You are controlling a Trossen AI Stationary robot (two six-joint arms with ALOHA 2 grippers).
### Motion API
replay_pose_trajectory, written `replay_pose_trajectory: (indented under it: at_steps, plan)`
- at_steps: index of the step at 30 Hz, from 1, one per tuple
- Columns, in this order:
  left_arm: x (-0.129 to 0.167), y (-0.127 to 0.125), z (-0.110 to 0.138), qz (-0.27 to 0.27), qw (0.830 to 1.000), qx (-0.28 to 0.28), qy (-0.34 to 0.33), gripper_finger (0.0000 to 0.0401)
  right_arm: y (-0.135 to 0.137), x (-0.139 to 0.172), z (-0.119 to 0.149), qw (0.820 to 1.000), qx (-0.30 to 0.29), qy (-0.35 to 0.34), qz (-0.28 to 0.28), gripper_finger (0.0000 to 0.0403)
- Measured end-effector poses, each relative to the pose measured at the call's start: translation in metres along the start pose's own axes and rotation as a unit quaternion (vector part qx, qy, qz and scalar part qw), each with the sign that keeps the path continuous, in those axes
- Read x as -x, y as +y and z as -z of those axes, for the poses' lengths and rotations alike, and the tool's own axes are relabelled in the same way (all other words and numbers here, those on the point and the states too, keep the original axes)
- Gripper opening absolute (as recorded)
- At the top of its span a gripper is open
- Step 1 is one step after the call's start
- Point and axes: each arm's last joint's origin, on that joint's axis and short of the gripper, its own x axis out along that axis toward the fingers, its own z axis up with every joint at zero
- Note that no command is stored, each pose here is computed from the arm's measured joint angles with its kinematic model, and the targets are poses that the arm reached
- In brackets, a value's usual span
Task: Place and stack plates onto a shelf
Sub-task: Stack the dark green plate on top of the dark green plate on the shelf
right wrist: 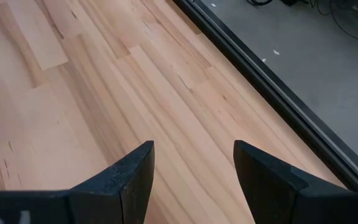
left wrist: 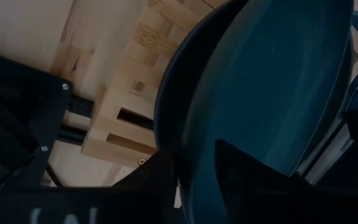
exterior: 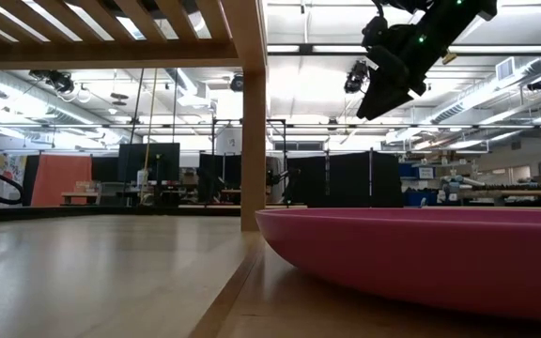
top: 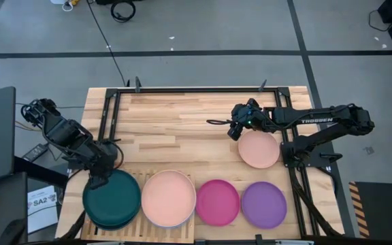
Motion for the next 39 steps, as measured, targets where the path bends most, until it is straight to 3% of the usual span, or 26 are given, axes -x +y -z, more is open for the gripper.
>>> replay_pose_trajectory:
  at_steps: [11,24,39]
  plan:
    - [-0.0001,0.0002,-0.0007,-0.005,1.000,0.001,-0.010,0.0160,0.0001,0.0000,0.0000,1.000,0.000,0.000,0.000,0.0225]
    - [0.0001,-0.0015,0.0032,0.025,0.998,0.000,0.056,0.0162,0.0000,0.0000,0.0000,1.000,0.000,0.000,0.000,0.0225]
    - [0.0028,0.0019,0.0032,0.019,0.999,-0.038,0.023,0.0162,0.0000,0.0000,0.0000,1.000,0.000,0.000,0.000,0.0225]
